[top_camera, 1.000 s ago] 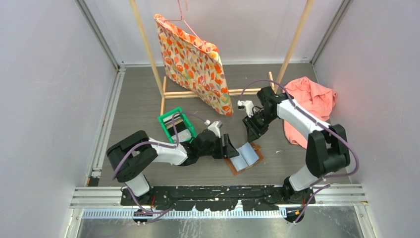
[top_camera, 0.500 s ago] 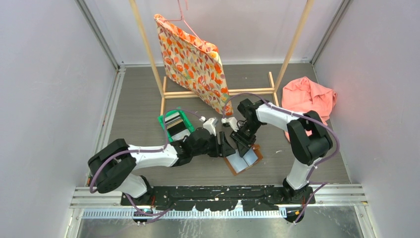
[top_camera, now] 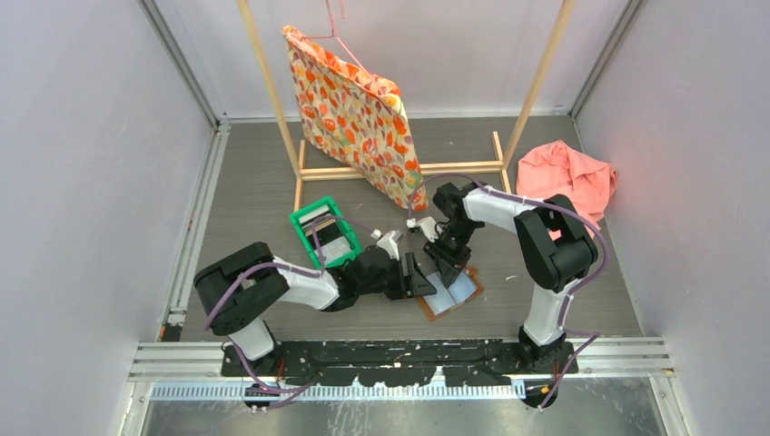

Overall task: Put the credit cards into the card holder
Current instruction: Open the card holder at the center of the board.

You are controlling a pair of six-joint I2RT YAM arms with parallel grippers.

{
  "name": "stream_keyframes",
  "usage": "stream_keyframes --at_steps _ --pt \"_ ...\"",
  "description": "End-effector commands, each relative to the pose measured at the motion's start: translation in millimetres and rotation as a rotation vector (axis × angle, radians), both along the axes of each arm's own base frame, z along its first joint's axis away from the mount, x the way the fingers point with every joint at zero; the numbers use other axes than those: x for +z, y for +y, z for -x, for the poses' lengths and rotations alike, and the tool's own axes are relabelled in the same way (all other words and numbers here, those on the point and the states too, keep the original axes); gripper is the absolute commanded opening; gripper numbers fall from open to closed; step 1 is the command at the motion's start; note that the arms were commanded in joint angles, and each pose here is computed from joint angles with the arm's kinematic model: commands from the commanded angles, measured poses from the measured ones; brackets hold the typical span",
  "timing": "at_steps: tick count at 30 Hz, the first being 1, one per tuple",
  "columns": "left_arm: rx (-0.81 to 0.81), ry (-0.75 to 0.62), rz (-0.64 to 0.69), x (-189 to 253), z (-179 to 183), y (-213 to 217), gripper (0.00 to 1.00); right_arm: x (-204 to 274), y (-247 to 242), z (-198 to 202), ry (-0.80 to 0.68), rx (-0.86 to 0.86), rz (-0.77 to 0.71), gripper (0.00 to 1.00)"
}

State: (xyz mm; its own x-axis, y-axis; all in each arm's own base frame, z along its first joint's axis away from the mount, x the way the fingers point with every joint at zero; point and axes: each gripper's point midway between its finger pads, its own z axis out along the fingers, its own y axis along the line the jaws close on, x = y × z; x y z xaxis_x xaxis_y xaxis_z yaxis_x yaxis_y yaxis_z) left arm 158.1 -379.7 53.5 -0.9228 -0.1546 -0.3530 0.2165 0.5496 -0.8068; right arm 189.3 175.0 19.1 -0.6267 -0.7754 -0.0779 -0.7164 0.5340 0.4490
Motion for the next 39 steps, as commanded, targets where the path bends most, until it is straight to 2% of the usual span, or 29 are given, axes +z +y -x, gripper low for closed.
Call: stream_keyframes --at_steps 1,11,18,39 --pt "0.001 -0.048 0.105 29.0 -4.6 -16.3 0.62 1.6 2.5 -3.6 0.001 -0.002 0.010 0.29" --pt "0.047 -0.076 0.033 39.7 -4.0 8.0 0.61 3.3 5.2 -2.2 0.017 -0.009 0.001 0.28" --pt "0.030 -0.058 0.079 43.5 -3.4 -4.3 0.61 4.1 5.8 -1.9 0.019 -0.010 -0.002 0.28" --pt "0.033 -0.010 0.085 26.7 -9.9 -23.4 0.59 5.6 6.8 -1.3 0.021 -0.008 -0.009 0.28"
